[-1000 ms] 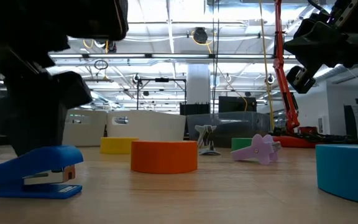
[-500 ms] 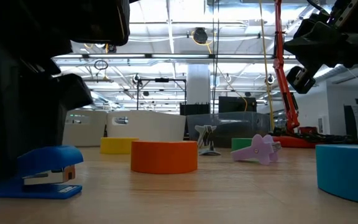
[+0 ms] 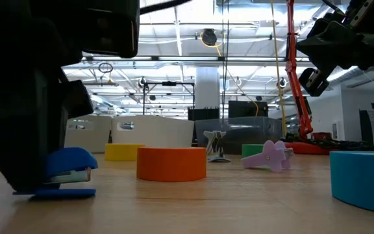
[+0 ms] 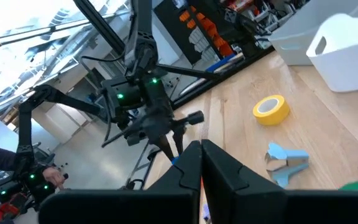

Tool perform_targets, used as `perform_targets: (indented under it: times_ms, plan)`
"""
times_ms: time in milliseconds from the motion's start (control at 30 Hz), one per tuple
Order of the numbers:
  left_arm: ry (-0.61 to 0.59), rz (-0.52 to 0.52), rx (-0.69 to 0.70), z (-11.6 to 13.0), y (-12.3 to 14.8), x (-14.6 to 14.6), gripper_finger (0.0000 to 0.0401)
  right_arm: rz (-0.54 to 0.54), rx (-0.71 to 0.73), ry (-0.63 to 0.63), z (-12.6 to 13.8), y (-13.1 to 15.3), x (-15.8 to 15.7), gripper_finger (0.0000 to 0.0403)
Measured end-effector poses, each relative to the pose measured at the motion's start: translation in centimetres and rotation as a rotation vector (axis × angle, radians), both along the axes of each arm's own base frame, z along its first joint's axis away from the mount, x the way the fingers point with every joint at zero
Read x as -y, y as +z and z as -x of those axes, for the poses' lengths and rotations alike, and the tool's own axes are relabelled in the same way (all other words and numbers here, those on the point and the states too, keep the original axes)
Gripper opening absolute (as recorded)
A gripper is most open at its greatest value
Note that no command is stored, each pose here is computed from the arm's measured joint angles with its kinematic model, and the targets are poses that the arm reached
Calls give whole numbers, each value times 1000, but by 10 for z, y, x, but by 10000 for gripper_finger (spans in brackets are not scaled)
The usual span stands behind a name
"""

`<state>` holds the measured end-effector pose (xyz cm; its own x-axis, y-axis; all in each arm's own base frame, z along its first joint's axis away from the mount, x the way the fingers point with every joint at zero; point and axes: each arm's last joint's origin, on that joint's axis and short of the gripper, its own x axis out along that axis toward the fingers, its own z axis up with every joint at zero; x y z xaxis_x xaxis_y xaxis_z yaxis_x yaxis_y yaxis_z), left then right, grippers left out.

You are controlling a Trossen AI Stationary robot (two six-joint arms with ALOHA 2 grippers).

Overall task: Pick and place Stapler, Stapler remover, tape
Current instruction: Put the small blue stapler into the black bin

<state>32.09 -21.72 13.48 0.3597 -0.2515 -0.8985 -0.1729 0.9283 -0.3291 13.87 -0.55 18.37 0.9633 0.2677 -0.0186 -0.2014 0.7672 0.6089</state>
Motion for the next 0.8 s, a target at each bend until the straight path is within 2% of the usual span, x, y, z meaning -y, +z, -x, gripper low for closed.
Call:
perform_targets:
  times_ms: [133,433,533,667,800]
  plan:
    - [106,6,10,-3,11,-12,75,5,34,0,0,3,0,4]
    - [282,127,122,-9,62,-36,70,15,101,5,0,10,0,4]
    - [368,144,206,-10,82,-47,75,13,123,8,1,12,0,4]
    - [452,112,378,-18,104,-65,75,30,144,59,1,13,-2,5]
    - [456,71,530,-33,116,-86,71,36,160,70,0,15,-2,14]
